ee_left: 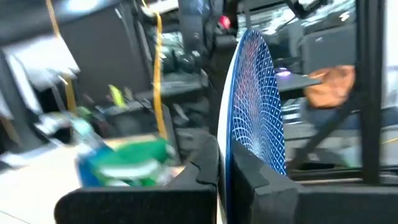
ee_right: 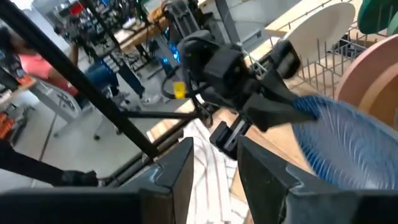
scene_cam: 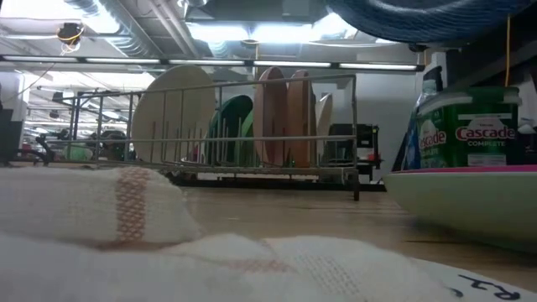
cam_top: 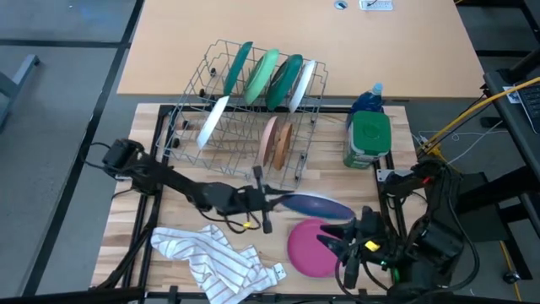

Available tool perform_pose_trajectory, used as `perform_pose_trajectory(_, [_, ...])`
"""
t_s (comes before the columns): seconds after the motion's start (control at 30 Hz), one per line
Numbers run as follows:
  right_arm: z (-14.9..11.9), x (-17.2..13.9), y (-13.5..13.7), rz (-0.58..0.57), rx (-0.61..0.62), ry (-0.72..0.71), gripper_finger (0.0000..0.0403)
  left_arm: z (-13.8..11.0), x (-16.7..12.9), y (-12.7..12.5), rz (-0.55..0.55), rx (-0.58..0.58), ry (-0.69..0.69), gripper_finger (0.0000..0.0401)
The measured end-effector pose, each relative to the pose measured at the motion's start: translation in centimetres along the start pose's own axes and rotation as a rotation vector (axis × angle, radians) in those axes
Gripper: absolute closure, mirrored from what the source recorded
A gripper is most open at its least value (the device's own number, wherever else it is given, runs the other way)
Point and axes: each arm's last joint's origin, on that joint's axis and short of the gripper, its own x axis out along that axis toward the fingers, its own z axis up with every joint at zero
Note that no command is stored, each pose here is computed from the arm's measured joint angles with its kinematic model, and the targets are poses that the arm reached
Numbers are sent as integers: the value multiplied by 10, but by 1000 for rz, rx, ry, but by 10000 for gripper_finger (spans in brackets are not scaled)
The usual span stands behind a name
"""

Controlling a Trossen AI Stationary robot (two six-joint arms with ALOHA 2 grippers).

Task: Sort dishes
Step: Put the blue plate in the dish rack

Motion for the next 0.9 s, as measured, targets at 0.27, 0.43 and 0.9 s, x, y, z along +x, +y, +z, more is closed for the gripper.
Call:
perform_pose_trajectory(0.27, [6,1,7,16,99,-110,276,39,-21,10,205,400,25,401])
perform_pose_trajectory(0.43, [9,1,8,-2,129,-208,276,52,-27,18,284,604,73,401])
perform_pose_trajectory(0.9, [32,54,-4,-94,193,-137,276,79,-36,33,475,1100,70,401])
